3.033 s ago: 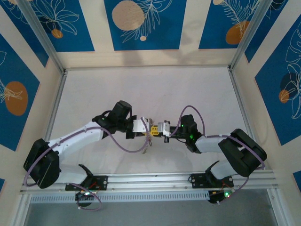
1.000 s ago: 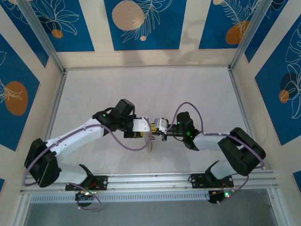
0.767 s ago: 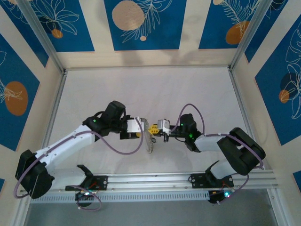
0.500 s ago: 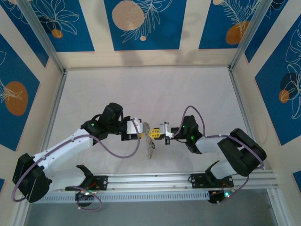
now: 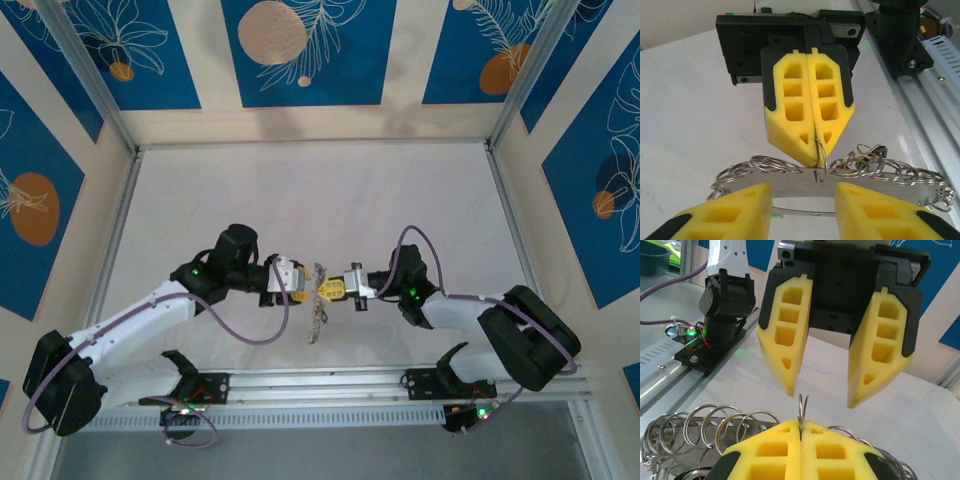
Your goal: Put the keys on the keyring
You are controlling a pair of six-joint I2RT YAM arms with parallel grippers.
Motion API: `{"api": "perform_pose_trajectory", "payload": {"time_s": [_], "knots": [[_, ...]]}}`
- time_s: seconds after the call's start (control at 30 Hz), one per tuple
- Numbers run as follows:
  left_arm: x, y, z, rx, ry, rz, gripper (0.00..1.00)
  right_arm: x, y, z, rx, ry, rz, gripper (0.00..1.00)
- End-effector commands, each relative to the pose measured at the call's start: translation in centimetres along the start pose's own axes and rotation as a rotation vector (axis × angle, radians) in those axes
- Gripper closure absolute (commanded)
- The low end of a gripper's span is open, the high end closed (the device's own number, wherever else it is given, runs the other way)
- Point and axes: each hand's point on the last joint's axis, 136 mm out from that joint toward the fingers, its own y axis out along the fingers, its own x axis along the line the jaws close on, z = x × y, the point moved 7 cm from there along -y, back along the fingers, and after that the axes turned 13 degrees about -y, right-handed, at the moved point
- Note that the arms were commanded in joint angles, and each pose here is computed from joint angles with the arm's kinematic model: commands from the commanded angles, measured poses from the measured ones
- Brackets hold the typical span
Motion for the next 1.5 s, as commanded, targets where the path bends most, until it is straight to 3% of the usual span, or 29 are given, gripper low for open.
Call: {"api": "perform_pose_trajectory", "payload": {"time_s": [0.0, 0.4, 0.67, 0.77, 0.9, 1.1, 1.2, 1.33, 1.37, 1.43, 1.47], "knots": [[-0.4, 0.2, -0.7, -0.049, -0.005, 0.066, 0.64, -0.9, 0.1, -1.1, -0.028, -0.065, -0.002, 1.00], [0.3, 1.1, -0.1, -0.046, 0.013, 0.046, 0.79, -1.4, 0.6, -0.5, -0.002, -0.050, 0.026, 1.00], [1.0, 0.8, 0.1, -0.007, 0.064, -0.077, 1.00, -1.4, 0.8, 0.4, 0.053, -0.016, 0.062, 1.00], [1.0, 0.8, 0.1, 0.050, 0.100, -0.125, 1.00, -1.6, 1.0, 1.0, 0.104, 0.035, 0.072, 0.98], [0.7, 1.2, 0.3, 0.146, 0.125, -0.128, 1.00, -1.6, 1.3, 1.6, 0.150, 0.067, 0.078, 0.88], [1.1, 1.9, 0.3, 0.238, 0.134, -0.134, 1.00, -1.9, 1.9, 2.0, 0.199, 0.078, 0.095, 0.85], [1.3, 2.1, 0.1, 0.284, 0.134, -0.126, 1.00, -1.9, 2.2, 2.5, 0.245, 0.087, 0.099, 0.87], [1.3, 2.1, -0.4, 0.277, 0.122, -0.116, 1.00, -1.8, 2.3, 2.8, 0.270, 0.089, 0.107, 1.00], [1.2, 2.1, -0.6, 0.262, 0.121, -0.112, 0.96, -1.8, 2.3, 2.8, 0.271, 0.086, 0.110, 1.00], [1.1, 2.1, -0.8, 0.243, 0.114, -0.109, 0.74, -1.7, 2.2, 2.5, 0.260, 0.070, 0.119, 1.00], [1.1, 2.0, -0.9, 0.235, 0.114, -0.113, 0.69, -1.6, 2.1, 2.4, 0.253, 0.058, 0.128, 1.00]]}}
